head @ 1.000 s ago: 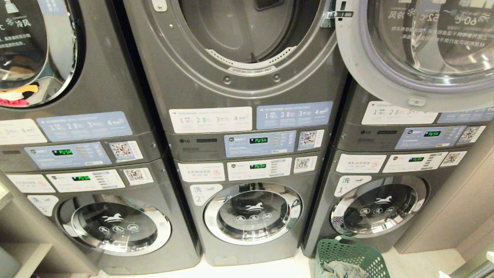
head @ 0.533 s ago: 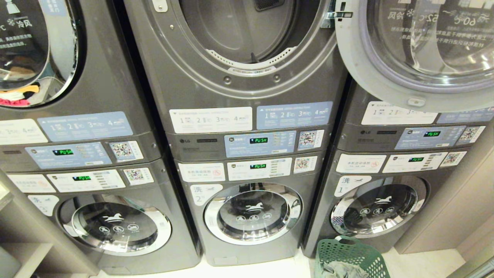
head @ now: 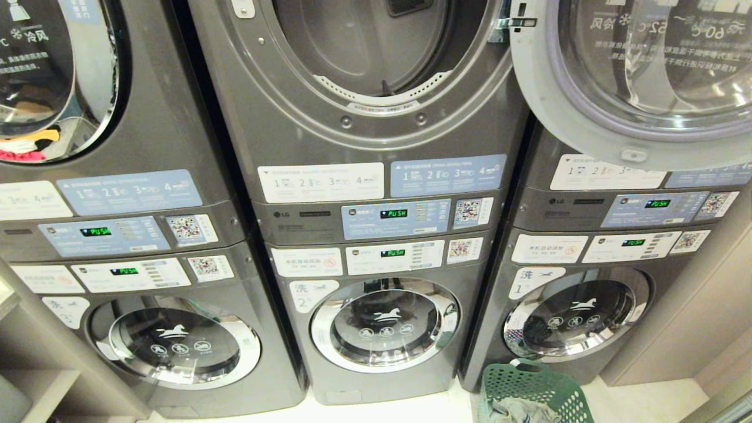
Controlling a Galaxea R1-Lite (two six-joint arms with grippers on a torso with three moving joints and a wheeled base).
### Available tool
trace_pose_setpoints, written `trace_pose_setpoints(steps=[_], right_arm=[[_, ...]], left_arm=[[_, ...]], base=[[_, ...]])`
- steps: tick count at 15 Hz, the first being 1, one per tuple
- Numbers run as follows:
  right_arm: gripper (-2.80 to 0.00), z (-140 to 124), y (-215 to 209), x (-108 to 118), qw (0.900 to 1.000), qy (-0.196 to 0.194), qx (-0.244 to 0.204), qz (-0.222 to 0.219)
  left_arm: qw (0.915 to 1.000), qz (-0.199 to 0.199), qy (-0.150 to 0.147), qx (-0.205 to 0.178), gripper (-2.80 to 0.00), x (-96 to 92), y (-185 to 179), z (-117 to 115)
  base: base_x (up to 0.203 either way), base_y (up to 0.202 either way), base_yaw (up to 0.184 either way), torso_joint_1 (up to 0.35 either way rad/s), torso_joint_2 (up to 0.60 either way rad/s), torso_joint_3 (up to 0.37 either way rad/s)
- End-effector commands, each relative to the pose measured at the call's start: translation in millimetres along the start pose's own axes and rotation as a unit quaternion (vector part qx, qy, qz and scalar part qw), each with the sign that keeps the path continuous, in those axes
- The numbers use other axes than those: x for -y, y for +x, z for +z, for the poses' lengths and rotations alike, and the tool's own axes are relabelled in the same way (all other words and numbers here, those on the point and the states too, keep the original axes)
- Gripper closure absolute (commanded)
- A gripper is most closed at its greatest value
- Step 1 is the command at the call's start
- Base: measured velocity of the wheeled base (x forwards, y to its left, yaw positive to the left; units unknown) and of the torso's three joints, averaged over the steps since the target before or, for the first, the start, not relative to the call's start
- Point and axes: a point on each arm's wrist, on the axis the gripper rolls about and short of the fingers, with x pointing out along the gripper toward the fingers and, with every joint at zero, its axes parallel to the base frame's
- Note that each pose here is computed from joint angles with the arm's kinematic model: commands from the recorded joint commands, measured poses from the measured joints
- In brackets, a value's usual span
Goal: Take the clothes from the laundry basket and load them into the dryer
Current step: Take the clothes out of the basket
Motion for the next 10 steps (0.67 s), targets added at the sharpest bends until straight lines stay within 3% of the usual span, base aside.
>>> trace_pose_setpoints(steps=[1,3,6,10], right_arm=[[-2.80,1,1,1,1.000,-0.001,-0.016,0.019],[-2.80,2,2,1,0.999,-0.007,-0.020,0.036],[-2.80,-1,-4,0,0.998,-0.020,0.016,0.049],[-2.80,-21,-22,-2,0.998,-0.015,0.053,-0.006]], left_arm=[[0.9999,0.011,-0.003,-0.006,0.00,0.0,1,0],[0.9991,0.030,-0.009,-0.027,0.00,-0.1,3,1],[0.9995,0.030,-0.009,-0.010,0.00,0.1,0,0],[0.9994,0.033,-0.011,-0.005,0.00,0.1,0,0]], base=[[0.000,0.000,0.000,0.000,0.00,0.000],[0.000,0.000,0.000,0.000,0.00,0.000],[0.000,0.000,0.000,0.000,0.00,0.000],[0.000,0.000,0.000,0.000,0.00,0.000]])
